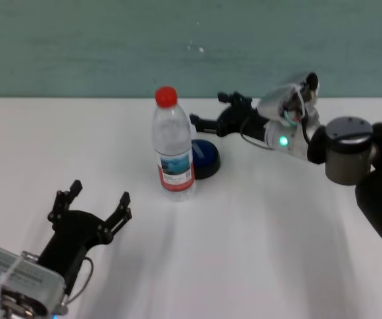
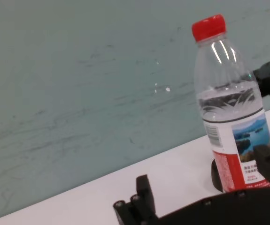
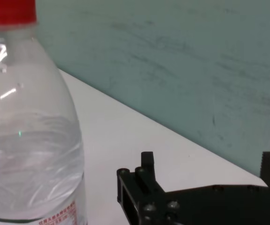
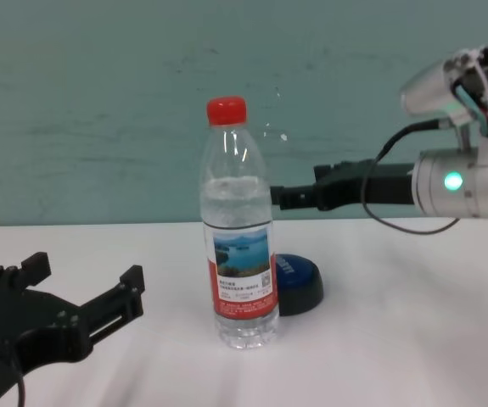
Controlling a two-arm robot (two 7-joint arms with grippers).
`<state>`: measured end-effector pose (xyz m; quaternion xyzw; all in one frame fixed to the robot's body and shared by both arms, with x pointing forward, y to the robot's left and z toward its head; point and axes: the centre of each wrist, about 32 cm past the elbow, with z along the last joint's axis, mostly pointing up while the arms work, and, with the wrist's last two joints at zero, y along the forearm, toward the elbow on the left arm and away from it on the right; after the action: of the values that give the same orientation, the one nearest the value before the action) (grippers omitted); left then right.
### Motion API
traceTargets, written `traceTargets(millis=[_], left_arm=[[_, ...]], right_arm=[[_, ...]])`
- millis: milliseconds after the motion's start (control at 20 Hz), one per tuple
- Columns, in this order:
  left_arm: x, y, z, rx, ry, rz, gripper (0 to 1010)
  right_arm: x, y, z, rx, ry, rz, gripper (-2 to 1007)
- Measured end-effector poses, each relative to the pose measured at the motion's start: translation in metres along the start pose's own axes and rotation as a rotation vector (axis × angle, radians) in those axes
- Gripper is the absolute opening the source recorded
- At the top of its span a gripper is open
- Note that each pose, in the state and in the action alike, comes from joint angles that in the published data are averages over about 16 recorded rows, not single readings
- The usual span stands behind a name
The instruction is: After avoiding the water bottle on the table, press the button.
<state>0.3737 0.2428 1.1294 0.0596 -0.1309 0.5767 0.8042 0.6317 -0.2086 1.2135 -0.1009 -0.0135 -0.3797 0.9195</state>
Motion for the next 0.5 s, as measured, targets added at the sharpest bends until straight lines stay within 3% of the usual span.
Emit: traceTargets(millis=[250, 500], left_arm=[[0.0000, 0.000, 0.0000, 0.000, 0.000, 0.000, 1000], [0.0000, 0.000, 0.0000, 0.000, 0.000, 0.000, 1000]], right_arm=[[-0.0012, -0.0125, 0.0070, 0.022, -0.016, -0.015, 1004], [-0.0016, -0.0319, 0.0106, 0.041, -0.025, -0.039, 1004]])
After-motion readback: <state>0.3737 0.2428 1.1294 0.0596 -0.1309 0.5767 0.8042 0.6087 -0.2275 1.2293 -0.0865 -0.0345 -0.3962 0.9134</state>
